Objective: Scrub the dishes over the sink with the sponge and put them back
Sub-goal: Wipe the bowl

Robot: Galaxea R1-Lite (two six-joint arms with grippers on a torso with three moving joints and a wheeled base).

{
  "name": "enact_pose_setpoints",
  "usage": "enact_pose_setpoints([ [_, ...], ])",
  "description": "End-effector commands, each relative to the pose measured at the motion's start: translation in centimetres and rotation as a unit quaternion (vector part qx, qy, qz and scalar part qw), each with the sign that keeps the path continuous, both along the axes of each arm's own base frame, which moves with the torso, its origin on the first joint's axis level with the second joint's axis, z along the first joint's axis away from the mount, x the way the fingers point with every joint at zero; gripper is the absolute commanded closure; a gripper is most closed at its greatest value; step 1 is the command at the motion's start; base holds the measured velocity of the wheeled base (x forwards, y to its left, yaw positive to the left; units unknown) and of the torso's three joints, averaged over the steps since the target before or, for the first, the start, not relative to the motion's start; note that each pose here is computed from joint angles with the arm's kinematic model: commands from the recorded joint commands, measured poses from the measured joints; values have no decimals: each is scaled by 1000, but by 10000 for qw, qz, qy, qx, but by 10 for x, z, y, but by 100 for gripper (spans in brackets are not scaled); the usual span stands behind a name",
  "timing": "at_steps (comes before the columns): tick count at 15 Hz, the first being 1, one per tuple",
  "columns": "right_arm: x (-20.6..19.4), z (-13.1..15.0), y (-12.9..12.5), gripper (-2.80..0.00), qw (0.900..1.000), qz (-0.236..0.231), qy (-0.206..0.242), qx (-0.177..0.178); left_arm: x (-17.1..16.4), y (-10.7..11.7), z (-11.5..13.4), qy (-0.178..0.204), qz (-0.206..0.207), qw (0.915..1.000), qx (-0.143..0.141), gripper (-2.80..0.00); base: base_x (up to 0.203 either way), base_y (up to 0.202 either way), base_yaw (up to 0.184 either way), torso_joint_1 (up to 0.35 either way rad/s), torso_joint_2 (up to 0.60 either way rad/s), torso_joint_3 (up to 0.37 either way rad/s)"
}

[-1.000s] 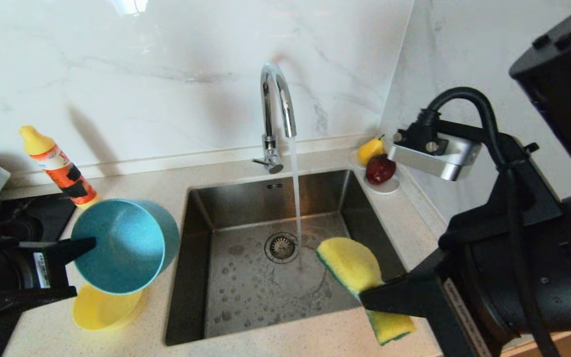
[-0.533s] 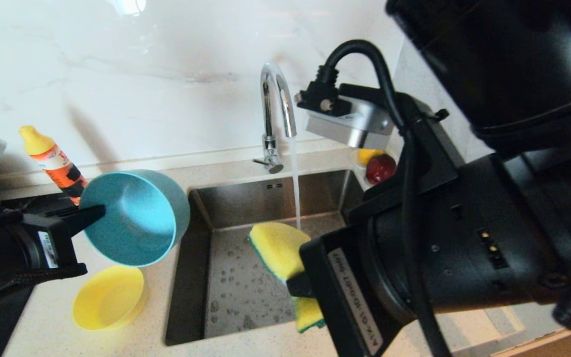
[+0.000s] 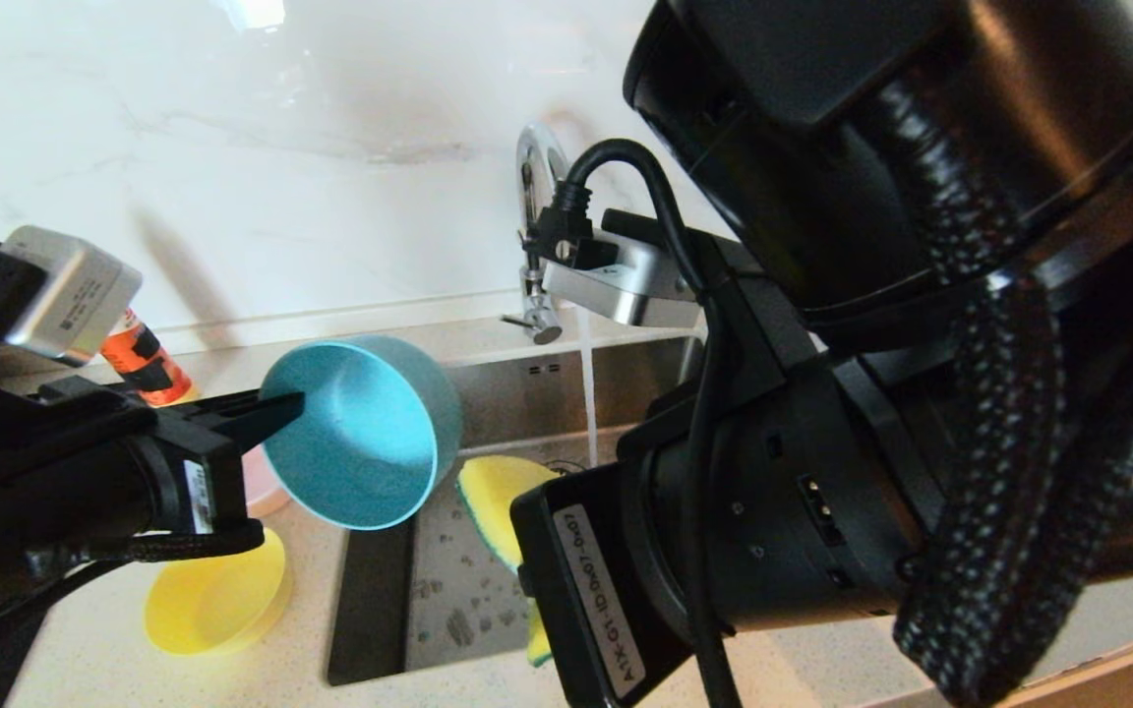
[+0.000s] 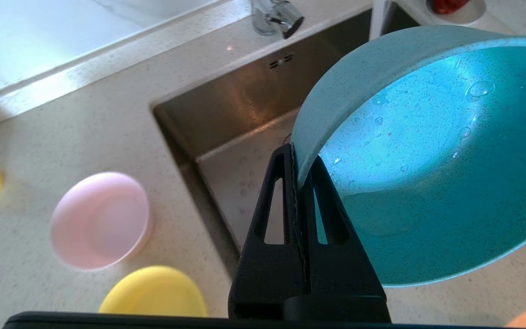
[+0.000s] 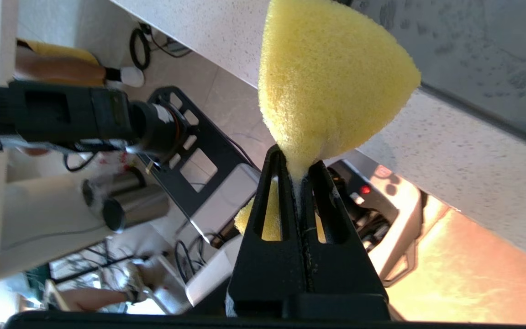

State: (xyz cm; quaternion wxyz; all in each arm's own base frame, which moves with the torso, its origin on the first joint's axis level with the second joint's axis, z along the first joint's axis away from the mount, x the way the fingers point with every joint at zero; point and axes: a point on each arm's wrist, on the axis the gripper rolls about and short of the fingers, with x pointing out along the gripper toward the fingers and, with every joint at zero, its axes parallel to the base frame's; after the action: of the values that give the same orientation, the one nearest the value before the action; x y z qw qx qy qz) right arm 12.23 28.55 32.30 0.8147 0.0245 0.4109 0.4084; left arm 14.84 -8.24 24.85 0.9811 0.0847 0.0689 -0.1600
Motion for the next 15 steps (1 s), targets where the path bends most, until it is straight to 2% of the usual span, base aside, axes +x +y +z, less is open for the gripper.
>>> enact_pose_setpoints([
  [1,2,-7,5,0,9999,-19,70,-100,9,-19,-7,43,73,9998,169,0,0,0,0,0,0,0],
  [2,2,-7,6,0,9999,-13,72,-90,11,-24,-6,-54,106,9998,161,0,0,0,0,0,0,0],
  [6,7,-10,6,0,9997,-118,196,-87,12,-42,-14,-48,155,9994,295,0,0,0,0,0,0,0],
  [12,24,-11,1,0,9989,-380,260,-73,16,-58,-17,-192,44,9995,249,0,0,0,0,0,0,0],
  [15,43,-9,2,0,9982,-455,229,323,22,-69,-22,-282,-39,9994,174,0,0,0,0,0,0,0],
])
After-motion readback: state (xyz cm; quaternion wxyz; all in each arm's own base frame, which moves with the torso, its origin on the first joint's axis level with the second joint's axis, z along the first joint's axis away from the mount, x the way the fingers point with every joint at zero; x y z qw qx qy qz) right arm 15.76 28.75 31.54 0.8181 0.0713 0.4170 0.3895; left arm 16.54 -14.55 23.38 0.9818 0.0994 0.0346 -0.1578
